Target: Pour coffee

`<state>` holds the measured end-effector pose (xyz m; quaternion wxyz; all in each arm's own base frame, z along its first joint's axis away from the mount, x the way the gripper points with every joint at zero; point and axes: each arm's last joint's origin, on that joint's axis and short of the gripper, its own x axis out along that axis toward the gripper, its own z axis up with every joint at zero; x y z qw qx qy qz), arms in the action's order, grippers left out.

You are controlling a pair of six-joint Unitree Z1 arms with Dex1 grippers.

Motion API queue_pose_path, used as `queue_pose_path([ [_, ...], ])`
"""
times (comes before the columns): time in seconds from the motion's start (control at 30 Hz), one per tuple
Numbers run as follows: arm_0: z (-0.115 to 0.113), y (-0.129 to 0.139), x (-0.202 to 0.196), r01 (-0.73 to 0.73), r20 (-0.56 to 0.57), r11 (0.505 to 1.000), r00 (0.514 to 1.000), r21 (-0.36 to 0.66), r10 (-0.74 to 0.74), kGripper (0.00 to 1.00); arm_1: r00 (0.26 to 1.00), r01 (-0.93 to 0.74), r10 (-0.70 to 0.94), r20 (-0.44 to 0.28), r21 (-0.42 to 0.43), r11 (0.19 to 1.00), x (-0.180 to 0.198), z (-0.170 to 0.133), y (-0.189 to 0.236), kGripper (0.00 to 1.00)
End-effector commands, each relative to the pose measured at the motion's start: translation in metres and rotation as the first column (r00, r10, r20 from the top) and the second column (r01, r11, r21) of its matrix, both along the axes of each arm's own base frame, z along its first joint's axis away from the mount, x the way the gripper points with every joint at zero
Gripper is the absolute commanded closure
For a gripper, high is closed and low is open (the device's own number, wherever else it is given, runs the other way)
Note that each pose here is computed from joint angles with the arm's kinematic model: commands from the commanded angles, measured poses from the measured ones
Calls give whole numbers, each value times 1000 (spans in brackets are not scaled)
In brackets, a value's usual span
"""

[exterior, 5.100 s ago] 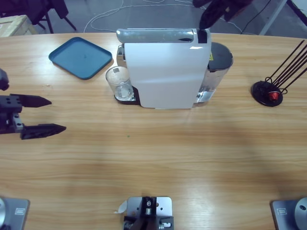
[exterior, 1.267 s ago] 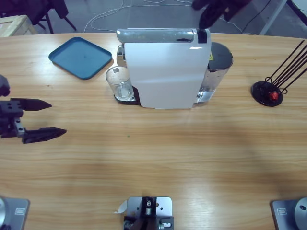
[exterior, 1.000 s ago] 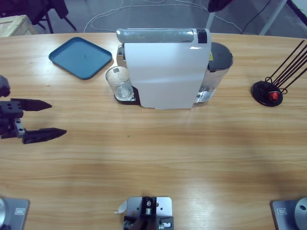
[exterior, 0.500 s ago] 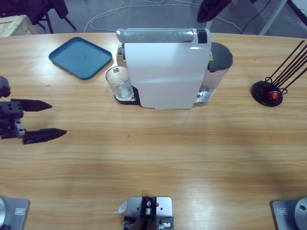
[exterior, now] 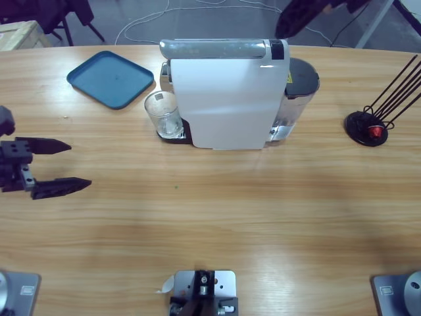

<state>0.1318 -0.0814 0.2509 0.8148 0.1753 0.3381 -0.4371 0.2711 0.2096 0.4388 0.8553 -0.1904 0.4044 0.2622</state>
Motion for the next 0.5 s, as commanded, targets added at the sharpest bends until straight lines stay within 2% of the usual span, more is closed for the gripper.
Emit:
queue_pose_path([
  [0.03, -7, 3, -6, -19, -11, 1000, 1000, 9, 19, 0, 1000, 27, -27, -10, 10, 1000, -6, -13, -1, 0],
  [0.13, -7, 4, -6, -19, -11, 1000, 1000, 8, 19, 0, 998, 58, -57, -27, 20, 998, -13, -16, -9, 0],
  [0.4, -5, 7, -13, -19, 10, 1000, 1000, -2, 19, 0, 997, 69, -70, 8, 85, 994, -39, 0, -31, 0],
  [0.5, -6, 5, -14, -2, 7, 1000, 1000, 0, 2, 0, 996, 83, -82, -18, 79, 993, -55, -13, -43, 0],
])
